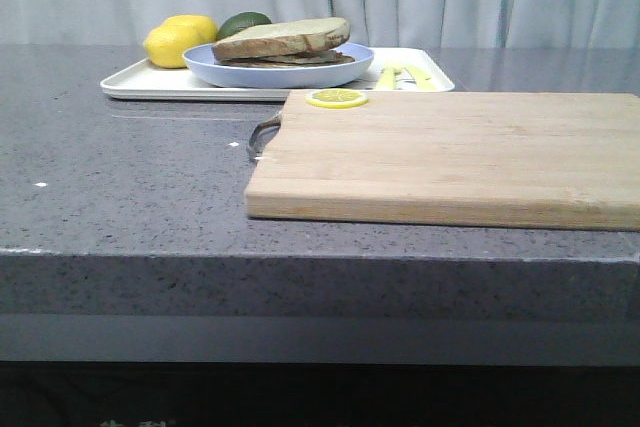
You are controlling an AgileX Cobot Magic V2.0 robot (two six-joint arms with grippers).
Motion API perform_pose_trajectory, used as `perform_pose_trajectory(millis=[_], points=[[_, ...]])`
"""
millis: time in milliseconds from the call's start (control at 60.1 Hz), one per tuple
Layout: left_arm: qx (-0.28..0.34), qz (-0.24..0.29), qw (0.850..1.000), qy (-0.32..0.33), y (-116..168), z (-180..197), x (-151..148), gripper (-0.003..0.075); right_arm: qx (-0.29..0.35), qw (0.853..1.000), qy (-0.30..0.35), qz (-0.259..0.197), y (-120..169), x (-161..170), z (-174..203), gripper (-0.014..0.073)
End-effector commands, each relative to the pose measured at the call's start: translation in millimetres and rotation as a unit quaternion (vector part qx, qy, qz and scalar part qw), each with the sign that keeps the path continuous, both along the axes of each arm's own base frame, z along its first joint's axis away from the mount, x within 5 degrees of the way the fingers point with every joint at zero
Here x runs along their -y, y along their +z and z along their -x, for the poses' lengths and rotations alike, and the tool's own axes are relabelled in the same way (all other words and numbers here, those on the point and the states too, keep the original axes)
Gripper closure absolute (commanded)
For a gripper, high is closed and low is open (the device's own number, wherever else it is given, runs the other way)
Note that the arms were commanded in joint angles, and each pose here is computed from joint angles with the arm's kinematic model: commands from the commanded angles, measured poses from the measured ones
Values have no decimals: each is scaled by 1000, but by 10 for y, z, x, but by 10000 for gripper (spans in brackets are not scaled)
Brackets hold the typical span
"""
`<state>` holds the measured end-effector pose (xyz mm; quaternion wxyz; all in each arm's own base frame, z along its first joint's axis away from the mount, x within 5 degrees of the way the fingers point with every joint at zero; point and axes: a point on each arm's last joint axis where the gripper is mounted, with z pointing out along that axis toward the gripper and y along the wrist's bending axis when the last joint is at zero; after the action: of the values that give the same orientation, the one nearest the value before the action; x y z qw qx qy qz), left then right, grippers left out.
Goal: Place bread and move sandwich to tray
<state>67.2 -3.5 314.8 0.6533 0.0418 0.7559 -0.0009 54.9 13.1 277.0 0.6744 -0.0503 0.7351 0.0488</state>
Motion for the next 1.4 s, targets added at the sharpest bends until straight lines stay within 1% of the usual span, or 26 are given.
perform_pose_trajectory(millis=[0, 50, 83, 233, 350, 466, 583, 749, 816, 1382], points=[[56, 14, 998, -2, 121, 20, 4, 739, 39, 999, -18, -2, 138, 29, -2, 672], [67, 15, 998, -3, 76, 52, 3, 739, 39, 999, -18, -2, 138, 29, -2, 672], [86, 17, 996, -3, 48, 88, 1, 739, 39, 999, -18, -2, 138, 29, -2, 672], [134, 22, 991, -5, -255, 198, -4, 739, 39, 999, -18, -2, 138, 29, -2, 672], [133, 38, 990, -8, -518, 245, -3, 739, 39, 999, -18, -2, 138, 29, -2, 672], [121, 40, 992, -6, -687, 224, -2, 739, 39, 999, -17, -2, 137, 28, -2, 672], [101, 57, 993, 7, -860, 180, -8, 739, 39, 999, -17, -2, 136, 28, -2, 672], [98, 78, 992, 31, -1090, 125, -32, 739, 38, 999, -17, -2, 135, 28, -2, 672], [89, 78, 992, 34, -1111, 124, -35, 739, 38, 999, -17, -2, 135, 28, -2, 672], [89, 78, 992, 34, -1111, 124, -35, 739, 38, 999, -17, -2, 135, 28, -2, 672]])
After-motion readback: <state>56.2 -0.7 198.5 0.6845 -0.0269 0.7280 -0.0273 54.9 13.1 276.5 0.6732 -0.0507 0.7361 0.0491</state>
